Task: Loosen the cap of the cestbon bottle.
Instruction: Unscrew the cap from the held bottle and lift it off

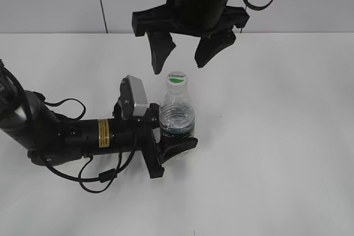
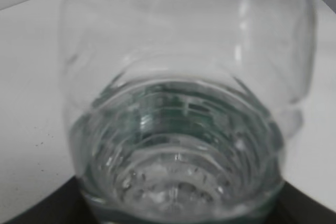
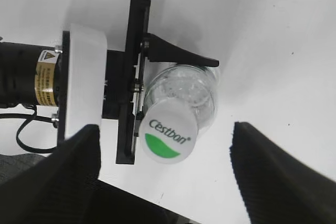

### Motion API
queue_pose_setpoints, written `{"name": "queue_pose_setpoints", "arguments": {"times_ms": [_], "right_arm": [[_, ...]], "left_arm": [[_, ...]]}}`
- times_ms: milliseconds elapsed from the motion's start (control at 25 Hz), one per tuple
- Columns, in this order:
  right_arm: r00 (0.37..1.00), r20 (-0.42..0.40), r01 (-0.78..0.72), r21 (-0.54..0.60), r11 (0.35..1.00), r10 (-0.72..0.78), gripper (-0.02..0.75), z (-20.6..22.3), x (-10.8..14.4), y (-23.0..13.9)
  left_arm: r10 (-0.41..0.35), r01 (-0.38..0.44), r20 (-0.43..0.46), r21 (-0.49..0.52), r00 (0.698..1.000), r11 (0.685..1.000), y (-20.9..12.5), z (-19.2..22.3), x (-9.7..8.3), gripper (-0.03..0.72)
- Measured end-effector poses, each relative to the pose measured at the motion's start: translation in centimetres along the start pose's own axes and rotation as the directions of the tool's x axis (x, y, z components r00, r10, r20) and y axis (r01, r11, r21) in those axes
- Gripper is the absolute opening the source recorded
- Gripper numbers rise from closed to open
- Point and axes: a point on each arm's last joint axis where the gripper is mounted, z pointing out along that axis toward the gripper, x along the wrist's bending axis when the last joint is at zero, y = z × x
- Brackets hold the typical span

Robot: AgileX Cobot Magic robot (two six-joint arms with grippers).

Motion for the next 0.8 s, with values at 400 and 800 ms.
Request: {"name": "queue_pose_setpoints", "arguments": {"times_ms": [400, 800], "right_arm": [[1.000, 0.005, 0.008, 0.055, 0.998, -0.008, 0.582, 2.5, -0.1, 0.3], [0.999, 0.005, 0.040, 0.063, 0.997, -0.040, 0.507, 2.9, -0.1, 0.4]], "left_arm": [[0.000, 0.000, 0.000, 0.000, 1.000, 1.000, 0.0, 0.0, 0.0, 0.412], [0.000, 0.000, 0.000, 0.000, 1.000, 1.000, 0.0, 0.0, 0.0, 0.412]]}}
